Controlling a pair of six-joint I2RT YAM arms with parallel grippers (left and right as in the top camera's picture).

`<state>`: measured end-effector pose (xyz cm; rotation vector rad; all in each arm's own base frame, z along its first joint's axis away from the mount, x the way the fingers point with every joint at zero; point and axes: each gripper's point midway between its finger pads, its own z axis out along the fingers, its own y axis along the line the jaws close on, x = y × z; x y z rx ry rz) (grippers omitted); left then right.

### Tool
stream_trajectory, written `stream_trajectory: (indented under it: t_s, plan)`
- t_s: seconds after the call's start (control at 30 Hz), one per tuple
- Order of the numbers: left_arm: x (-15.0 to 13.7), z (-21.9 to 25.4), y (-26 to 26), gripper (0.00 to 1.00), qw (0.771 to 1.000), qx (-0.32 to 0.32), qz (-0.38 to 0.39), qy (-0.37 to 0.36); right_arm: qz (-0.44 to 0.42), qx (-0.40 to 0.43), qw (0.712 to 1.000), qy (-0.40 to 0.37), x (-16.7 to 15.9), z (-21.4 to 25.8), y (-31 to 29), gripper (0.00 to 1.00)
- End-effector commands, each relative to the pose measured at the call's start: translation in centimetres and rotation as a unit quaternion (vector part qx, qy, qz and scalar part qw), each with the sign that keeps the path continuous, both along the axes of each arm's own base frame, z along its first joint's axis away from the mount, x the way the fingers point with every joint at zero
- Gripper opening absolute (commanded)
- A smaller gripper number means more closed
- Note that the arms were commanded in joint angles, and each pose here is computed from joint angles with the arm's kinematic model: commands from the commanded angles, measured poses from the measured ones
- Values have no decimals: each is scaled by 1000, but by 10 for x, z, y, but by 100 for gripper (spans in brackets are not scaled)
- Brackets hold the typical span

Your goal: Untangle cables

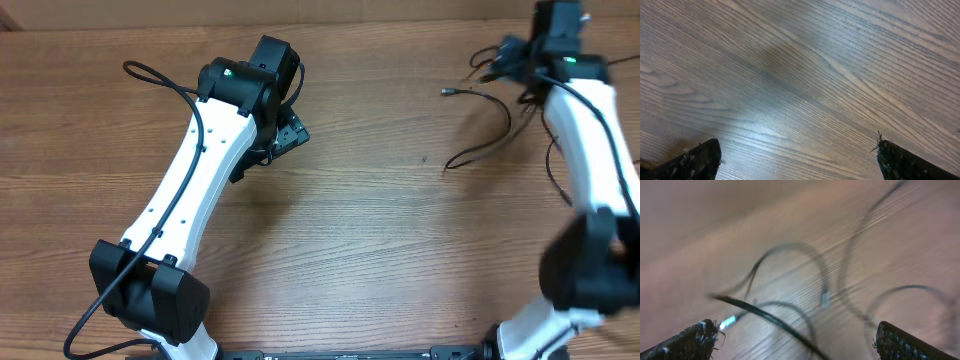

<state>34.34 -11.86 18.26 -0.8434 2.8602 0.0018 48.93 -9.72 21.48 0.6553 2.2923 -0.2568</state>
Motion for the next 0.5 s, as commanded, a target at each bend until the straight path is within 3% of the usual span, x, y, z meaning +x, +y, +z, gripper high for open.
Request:
stream_trajectory:
  t_s: [0.0, 0.27, 0.47]
  plan:
    - [1, 2, 2, 100, 1000, 6, -3, -6, -86, -38, 993, -77, -36, 77, -23, 100]
    - [1, 2, 2, 99, 1000, 6, -3, -6, -38, 1, 997, -66, -64, 92, 9, 100]
    - [1, 2, 2, 99, 1000, 6, -3, -6, 12, 7, 982, -190, -92, 178, 51, 100]
